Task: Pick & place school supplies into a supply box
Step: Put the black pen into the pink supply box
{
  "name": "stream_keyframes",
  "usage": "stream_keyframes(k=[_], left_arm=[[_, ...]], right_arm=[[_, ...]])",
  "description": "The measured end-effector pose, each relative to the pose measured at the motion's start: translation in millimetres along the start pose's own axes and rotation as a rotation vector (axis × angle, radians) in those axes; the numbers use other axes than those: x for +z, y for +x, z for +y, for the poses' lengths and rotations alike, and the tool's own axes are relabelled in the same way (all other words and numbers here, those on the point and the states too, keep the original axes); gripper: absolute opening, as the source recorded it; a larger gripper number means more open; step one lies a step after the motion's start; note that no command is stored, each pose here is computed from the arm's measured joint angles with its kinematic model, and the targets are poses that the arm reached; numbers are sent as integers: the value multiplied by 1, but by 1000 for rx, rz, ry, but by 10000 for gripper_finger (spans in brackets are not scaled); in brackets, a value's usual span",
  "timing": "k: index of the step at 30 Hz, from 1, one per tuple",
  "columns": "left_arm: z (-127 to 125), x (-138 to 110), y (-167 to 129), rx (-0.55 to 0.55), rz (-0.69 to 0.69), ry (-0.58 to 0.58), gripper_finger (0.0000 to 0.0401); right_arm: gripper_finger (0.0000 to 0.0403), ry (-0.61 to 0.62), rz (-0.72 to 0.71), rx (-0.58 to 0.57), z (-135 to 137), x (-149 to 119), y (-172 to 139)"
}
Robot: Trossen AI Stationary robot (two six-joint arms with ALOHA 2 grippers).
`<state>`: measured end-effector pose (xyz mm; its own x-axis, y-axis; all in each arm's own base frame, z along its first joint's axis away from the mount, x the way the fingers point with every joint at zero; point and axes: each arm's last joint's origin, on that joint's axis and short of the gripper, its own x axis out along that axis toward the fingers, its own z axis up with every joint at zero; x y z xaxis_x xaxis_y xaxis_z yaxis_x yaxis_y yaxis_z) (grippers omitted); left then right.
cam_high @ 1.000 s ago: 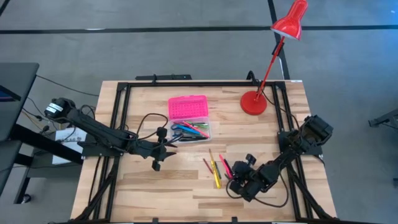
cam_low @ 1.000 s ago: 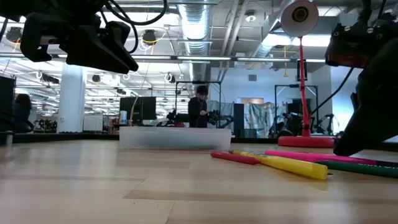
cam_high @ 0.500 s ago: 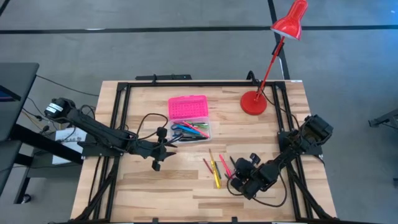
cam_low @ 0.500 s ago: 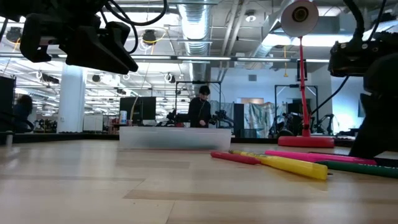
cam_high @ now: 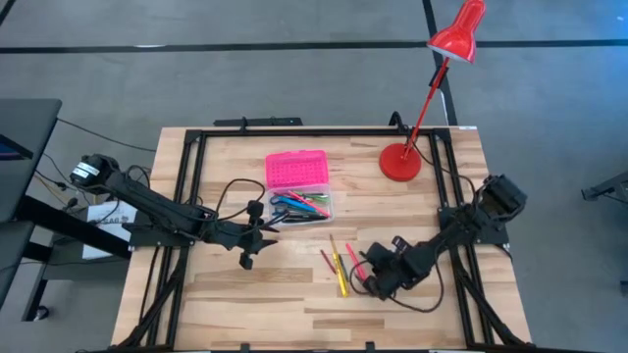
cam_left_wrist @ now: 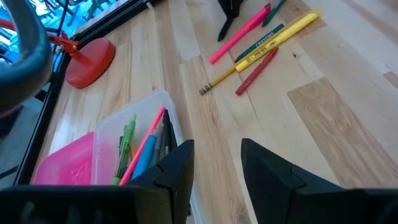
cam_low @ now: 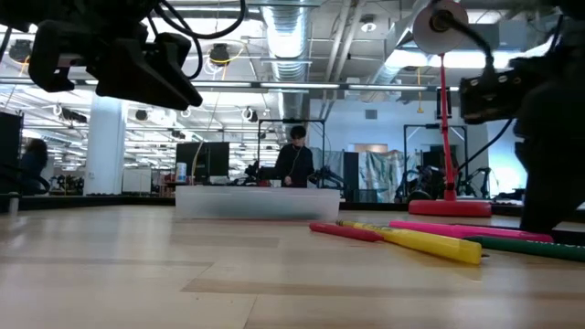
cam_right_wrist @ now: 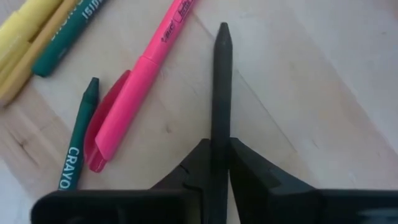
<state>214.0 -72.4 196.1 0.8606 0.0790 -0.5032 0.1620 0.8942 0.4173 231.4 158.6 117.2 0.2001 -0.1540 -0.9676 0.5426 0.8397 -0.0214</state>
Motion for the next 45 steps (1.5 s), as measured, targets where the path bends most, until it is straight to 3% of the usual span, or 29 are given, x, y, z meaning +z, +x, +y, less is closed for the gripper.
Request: stream_keyframes(k=[14,21,31,38,45], left_arm=[[-1,-4,0,-10,39,-24,128],[-2,-5,0,-29,48,-35,128],[-2,-7,0,-25,64,-49,128],[-5,-6,-4,118,88,-20,128],[-10,-5,-10,311,114,24,128]], right_arm=[[34,-25,184,126,-21,37,-3],[13,-91,176,129,-24,40,-2],[16,-172,136,108,-23,39,-2],[14,-227,99,96,-20,43,-6],[12,-297,-8,1,-15,60,-22]])
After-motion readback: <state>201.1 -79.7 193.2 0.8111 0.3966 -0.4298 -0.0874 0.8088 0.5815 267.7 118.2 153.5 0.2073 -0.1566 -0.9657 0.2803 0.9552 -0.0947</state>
